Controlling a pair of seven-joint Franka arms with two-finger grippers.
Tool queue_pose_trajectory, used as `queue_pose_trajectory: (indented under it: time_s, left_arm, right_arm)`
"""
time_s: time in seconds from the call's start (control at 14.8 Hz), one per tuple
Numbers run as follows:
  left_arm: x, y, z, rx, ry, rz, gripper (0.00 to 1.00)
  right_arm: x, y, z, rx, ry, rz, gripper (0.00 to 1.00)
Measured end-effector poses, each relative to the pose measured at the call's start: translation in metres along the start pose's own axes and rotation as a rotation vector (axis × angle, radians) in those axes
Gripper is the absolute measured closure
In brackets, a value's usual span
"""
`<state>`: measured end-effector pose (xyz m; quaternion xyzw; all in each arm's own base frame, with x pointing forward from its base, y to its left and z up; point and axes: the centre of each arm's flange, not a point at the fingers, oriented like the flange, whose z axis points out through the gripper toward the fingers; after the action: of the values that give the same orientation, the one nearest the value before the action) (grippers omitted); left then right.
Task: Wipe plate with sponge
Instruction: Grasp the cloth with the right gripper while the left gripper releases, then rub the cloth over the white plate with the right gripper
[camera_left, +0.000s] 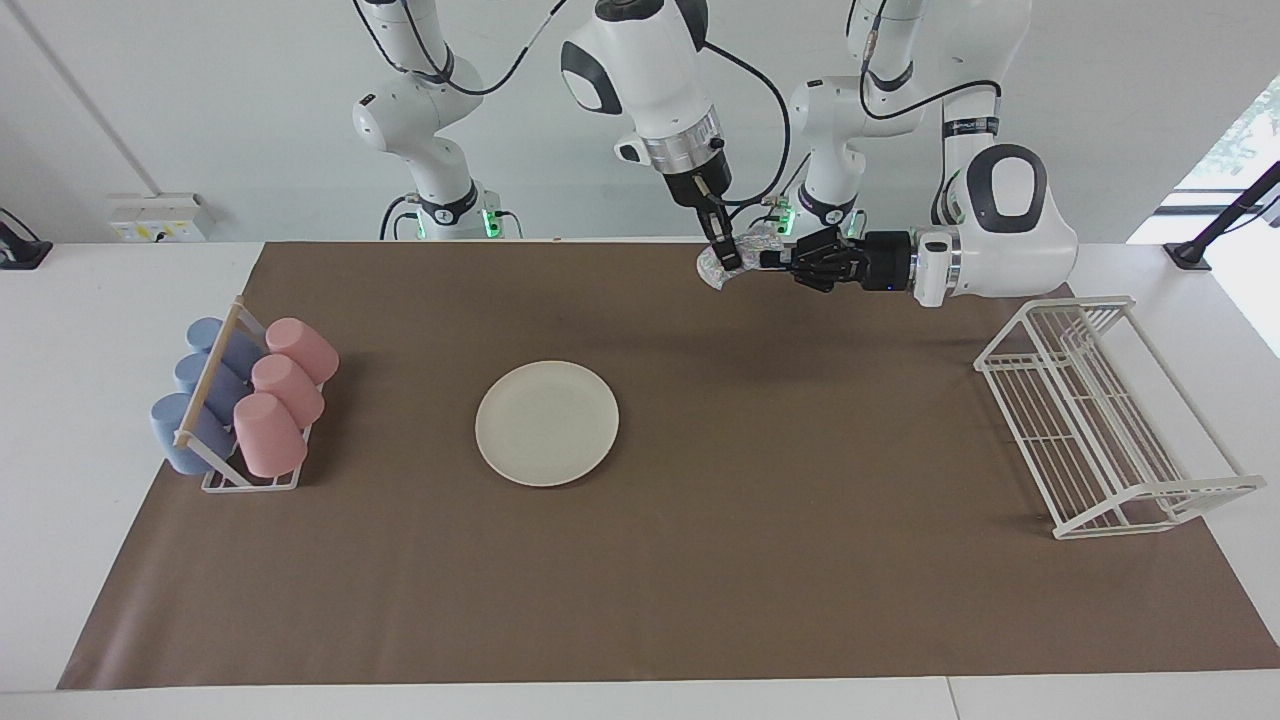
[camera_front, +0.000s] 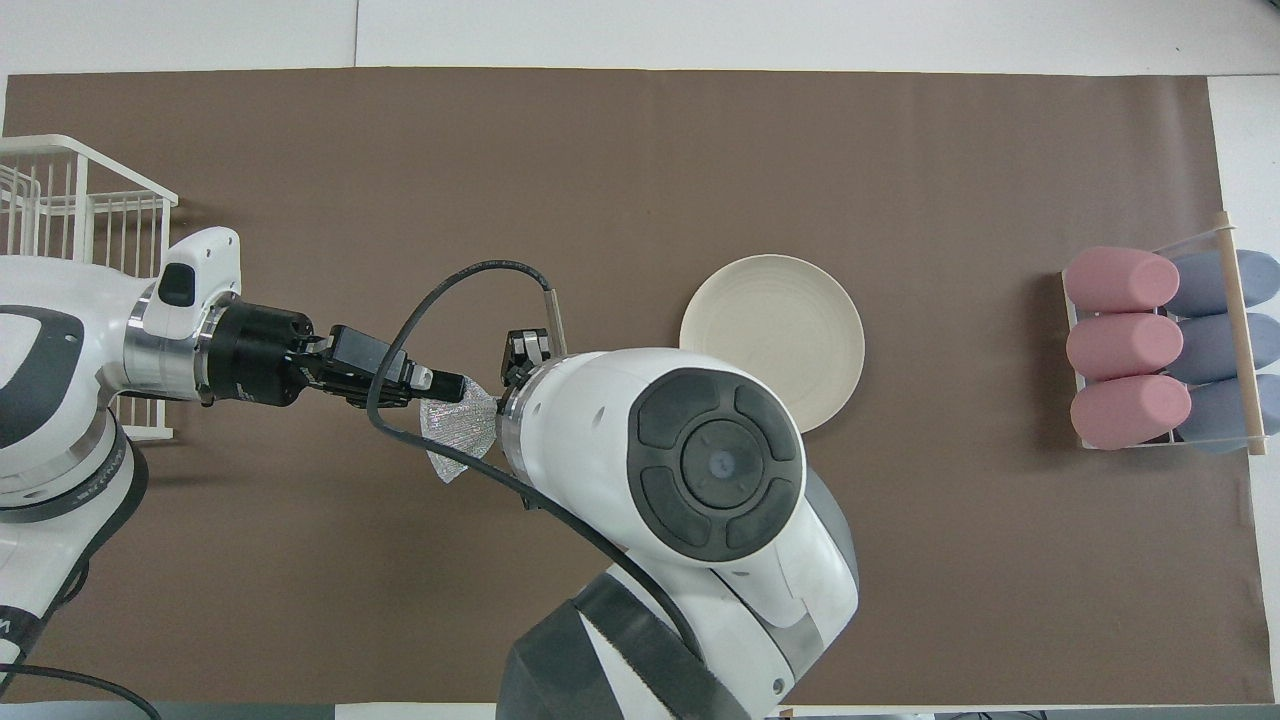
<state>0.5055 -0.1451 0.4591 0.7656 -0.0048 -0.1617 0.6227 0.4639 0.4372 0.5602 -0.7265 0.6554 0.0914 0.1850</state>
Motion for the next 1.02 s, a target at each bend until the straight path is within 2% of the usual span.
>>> queue_pose_trajectory:
  time_s: [0.14,0.2,0.54,0.61,0.75,1.02]
  left_arm:
    - [0.000,0.000,0.000,0.000,-0.001,0.002,0.96]
    - [0.000,0.000,0.000,-0.001,-0.002,0.004,0.88]
    - [-0.001,0.000,0.001,-0.003,-0.008,0.006,0.33]
    - [-0.001,0.000,0.001,-0.003,-0.009,0.006,0.22]
    - [-0.001,0.000,0.001,0.001,-0.011,0.009,0.01]
    - [-0.001,-0.001,0.002,0.008,-0.015,0.022,0.00]
  right_arm:
    - [0.000,0.000,0.000,-0.001,0.001,-0.021,0.89]
    - [0.001,0.000,0.001,-0.002,0.002,-0.027,0.89]
    - [0.012,0.005,0.011,-0.023,0.021,-0.029,0.90]
    - [0.020,0.004,0.013,-0.028,0.029,-0.050,0.90]
    - [0.057,-0.002,0.022,-0.052,0.059,-0.137,0.90]
    - [0.152,-0.014,0.054,-0.080,0.110,-0.246,0.90]
